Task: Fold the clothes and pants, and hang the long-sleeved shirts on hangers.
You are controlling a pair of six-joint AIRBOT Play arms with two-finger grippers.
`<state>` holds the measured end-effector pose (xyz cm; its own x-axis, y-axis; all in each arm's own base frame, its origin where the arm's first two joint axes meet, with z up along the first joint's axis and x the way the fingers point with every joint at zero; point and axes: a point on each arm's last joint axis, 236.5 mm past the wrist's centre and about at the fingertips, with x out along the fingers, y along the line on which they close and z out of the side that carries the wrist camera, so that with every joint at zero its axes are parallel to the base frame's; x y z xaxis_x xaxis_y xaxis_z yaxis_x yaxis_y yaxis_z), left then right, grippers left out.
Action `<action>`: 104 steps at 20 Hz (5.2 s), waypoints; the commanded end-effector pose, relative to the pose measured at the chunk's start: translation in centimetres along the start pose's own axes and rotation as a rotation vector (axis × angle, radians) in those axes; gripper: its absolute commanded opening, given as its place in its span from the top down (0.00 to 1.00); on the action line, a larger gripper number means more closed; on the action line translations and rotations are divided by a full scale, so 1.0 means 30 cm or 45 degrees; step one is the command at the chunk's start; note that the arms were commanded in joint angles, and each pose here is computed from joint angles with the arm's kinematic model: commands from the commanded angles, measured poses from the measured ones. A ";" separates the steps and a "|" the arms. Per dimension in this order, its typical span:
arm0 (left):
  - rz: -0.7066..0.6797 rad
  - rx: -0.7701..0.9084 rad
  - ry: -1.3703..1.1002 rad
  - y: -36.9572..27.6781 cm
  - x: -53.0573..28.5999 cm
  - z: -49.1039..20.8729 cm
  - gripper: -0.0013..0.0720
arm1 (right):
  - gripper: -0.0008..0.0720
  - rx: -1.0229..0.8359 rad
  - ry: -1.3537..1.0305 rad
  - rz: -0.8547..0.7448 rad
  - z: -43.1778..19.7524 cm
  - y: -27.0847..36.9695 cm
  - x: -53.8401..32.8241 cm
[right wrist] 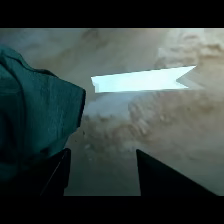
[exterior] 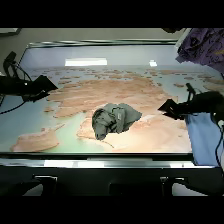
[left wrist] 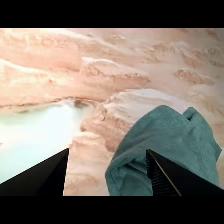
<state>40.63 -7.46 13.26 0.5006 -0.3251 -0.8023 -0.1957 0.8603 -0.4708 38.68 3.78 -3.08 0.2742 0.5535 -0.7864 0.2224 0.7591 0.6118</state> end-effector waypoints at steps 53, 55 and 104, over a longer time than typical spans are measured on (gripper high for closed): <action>0.102 0.600 -0.771 -0.198 -0.690 0.369 0.96 | 0.95 -0.823 -1.146 -0.091 0.162 0.939 -1.134; 0.086 0.576 -0.843 -0.217 -0.835 0.297 0.96 | 0.95 -0.867 -1.239 -0.061 0.026 0.986 -1.261; -0.251 -0.437 0.313 0.175 0.294 -0.814 0.15 | 0.95 -0.362 -0.033 -0.327 0.336 0.415 0.009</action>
<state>23.70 -14.46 -3.78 0.3264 -0.5952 -0.7343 -0.4022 0.6156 -0.6777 51.79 9.88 5.38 0.3017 0.3264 -0.8958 0.0153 0.9378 0.3469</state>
